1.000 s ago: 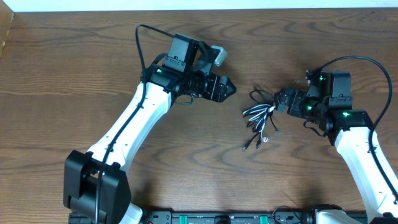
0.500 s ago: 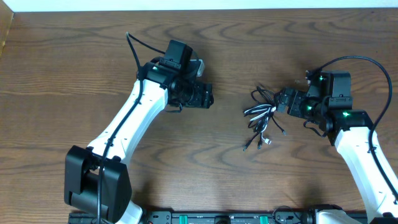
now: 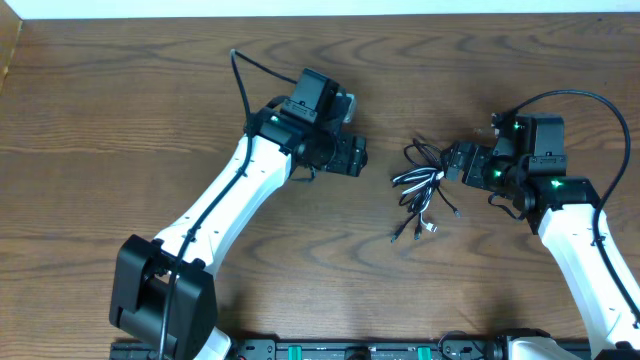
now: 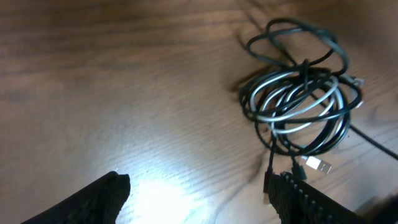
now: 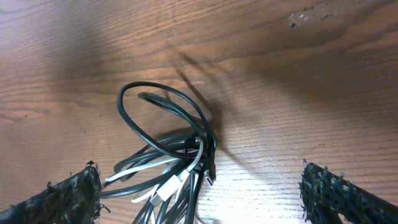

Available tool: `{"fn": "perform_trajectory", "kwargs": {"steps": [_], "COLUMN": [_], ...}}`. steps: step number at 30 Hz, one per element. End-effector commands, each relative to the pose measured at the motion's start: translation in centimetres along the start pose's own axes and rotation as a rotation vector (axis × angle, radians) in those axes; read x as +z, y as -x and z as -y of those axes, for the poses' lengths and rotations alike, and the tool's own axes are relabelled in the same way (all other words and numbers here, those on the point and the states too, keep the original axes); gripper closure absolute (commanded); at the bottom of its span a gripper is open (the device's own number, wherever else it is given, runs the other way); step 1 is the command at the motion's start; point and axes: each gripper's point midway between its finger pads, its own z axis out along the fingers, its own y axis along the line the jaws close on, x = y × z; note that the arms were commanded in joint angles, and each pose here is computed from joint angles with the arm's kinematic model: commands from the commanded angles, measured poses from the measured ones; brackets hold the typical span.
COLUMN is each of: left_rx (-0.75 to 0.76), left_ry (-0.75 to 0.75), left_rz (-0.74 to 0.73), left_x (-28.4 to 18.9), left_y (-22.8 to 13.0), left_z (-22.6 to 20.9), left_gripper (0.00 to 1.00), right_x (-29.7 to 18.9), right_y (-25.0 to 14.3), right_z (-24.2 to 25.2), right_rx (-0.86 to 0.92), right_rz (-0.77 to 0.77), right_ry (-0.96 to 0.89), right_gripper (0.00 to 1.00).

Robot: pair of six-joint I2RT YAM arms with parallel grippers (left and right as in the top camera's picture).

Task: Untangle cables
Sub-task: 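Lower the left gripper and release the coil onto the table, then move the right gripper down toward the loose cable loops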

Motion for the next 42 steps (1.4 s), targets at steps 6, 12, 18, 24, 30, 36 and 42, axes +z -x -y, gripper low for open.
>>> {"fn": "perform_trajectory", "kwargs": {"steps": [6, 12, 18, 24, 30, 36, 42], "left_rx": [-0.047, -0.061, -0.091, -0.171, -0.256, -0.286, -0.285], "left_ry": [0.012, 0.016, 0.028, 0.076, 0.104, 0.116, 0.116], "left_rz": [0.083, 0.068, 0.034, -0.043, -0.082, -0.086, -0.085], "left_x": [1.3, 3.2, 3.9, 3.1, 2.1, 1.7, 1.7], "left_y": [1.6, 1.7, 1.0, -0.7, -1.6, -1.7, -1.7], "left_z": [-0.3, -0.9, -1.4, -4.2, -7.0, -8.1, -8.1], "left_gripper": [0.23, 0.25, 0.28, 0.28, 0.28, 0.3, 0.3], "right_x": [-0.1, -0.1, -0.1, -0.7, -0.8, -0.7, -0.4], "right_y": [0.1, 0.1, 0.1, 0.1, -1.3, -4.8, -6.4], "right_z": [0.1, 0.1, 0.1, -4.4, -4.3, 2.5, 1.7], "right_rx": [0.007, 0.007, 0.008, 0.171, 0.217, 0.458, 0.52], "right_rz": [0.004, 0.004, 0.004, -0.043, -0.111, -0.166, -0.208], "right_ry": [-0.001, -0.001, -0.001, 0.248, 0.247, -0.141, -0.16], "right_gripper": [0.01, 0.01, 0.01, 0.01, 0.99, 0.99, 0.99]}}
